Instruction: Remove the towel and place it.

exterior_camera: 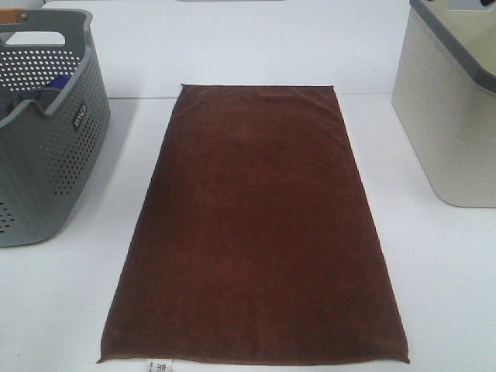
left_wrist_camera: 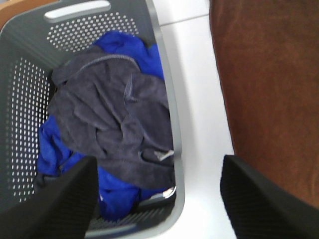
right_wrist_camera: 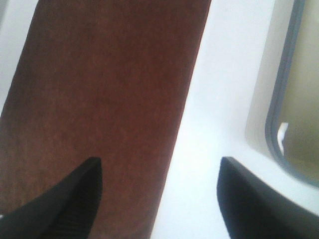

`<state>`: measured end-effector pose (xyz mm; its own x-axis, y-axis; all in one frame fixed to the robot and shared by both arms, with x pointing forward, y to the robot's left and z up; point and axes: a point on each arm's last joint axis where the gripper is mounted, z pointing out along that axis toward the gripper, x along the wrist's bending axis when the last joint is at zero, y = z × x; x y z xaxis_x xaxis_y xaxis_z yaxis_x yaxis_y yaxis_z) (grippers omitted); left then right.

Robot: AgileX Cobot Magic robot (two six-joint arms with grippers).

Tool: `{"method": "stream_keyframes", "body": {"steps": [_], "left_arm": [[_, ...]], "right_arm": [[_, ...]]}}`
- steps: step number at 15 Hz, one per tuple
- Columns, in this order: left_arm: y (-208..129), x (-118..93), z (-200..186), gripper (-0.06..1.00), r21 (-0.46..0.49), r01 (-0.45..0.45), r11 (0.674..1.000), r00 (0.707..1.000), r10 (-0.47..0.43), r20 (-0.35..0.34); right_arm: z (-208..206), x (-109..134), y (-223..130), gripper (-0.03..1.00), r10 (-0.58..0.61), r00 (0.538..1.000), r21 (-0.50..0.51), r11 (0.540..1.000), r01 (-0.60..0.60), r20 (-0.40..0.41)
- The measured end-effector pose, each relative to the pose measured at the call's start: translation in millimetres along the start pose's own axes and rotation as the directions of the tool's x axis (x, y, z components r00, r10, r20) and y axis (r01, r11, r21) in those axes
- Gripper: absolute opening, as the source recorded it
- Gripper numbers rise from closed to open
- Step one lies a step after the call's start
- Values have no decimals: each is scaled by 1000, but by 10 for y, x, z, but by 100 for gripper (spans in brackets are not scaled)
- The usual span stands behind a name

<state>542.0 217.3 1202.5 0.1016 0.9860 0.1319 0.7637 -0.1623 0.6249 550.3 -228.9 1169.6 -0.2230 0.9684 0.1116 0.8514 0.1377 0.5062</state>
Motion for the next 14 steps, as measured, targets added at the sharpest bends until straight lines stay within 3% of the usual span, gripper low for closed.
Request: {"method": "stream_keyframes", "body": {"steps": [4,9,11,14], "left_arm": [[-1041,183,-310,67,93,47,995,999,-46,-5],[-2072,218,-404,67,130,66,989,992,-79,96],[-2428,232,-406,67,99,53,994,989,-66,130],[-2826,279,-457,67,-22,42,999,986,-38,160]], "right_arm": [[-234,3,-1025,63,9,1000,88,996,-9,3],[-340,-8,-2022,63,8,1000,96,995,-9,3],[-407,-9,-2418,63,1,1000,38,999,-2,2],[-440,-14,-2789,63,-18,1000,-44,999,18,0]]}}
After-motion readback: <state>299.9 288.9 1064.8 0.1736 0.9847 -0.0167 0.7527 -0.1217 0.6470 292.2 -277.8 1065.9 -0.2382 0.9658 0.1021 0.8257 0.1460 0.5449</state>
